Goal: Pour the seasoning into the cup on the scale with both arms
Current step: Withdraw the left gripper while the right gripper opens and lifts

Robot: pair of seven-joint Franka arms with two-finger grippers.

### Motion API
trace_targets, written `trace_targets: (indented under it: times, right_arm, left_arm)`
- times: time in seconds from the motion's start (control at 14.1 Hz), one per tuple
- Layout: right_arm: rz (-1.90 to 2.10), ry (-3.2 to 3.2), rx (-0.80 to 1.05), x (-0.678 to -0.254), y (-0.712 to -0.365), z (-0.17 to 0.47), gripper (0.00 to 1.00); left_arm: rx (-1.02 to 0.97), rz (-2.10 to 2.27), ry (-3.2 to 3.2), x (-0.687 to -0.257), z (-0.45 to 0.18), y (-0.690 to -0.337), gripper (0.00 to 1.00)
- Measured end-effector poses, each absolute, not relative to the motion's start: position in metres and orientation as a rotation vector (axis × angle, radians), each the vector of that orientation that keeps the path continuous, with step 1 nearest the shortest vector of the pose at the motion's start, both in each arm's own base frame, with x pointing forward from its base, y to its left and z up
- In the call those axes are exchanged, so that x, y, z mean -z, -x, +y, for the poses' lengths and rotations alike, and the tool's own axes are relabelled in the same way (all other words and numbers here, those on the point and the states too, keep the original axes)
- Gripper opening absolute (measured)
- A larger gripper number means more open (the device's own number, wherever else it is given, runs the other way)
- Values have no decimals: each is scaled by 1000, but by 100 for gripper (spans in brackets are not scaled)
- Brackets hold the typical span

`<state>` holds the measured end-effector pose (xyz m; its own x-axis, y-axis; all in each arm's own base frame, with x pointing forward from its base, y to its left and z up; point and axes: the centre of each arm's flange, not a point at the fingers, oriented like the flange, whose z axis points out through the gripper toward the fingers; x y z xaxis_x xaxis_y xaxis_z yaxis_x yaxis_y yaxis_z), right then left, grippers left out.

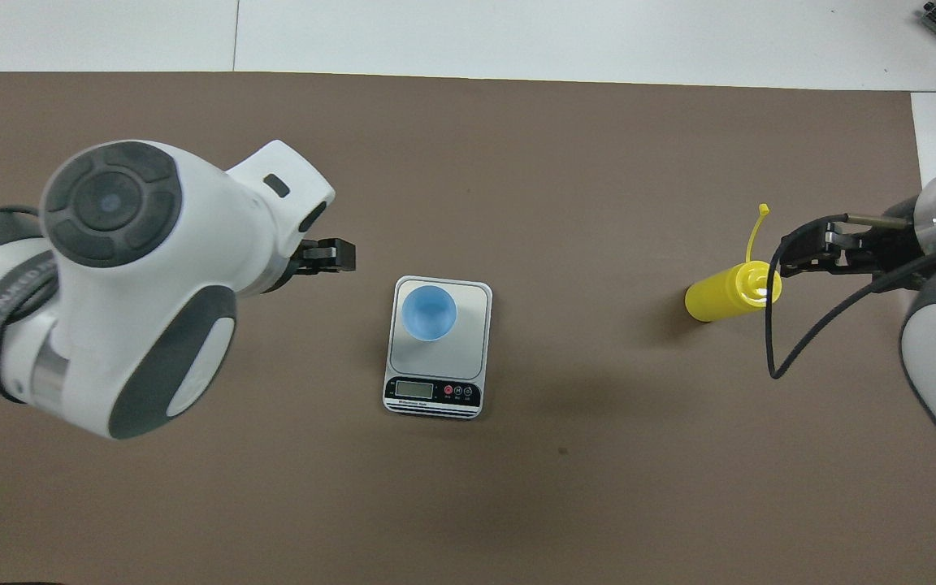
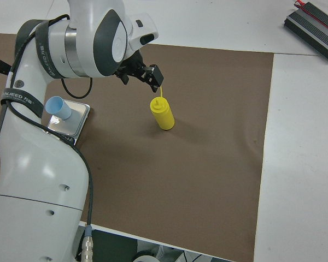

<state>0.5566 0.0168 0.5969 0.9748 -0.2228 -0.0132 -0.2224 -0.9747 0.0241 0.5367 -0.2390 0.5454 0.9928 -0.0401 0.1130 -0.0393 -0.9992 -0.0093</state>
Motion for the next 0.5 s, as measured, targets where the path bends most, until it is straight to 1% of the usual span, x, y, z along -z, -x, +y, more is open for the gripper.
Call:
trace_targets:
  times: [0.21,0.5]
  right_arm:
    - [-669,-3120,11,-594,-563,-8,100]
    - [-1134,-3052,29,-576,-577,-41,100]
  left_arm:
    - [124,139,3108,-566,-180,-539,100]
    - [68,204,3098,-573,-112,-547,100]
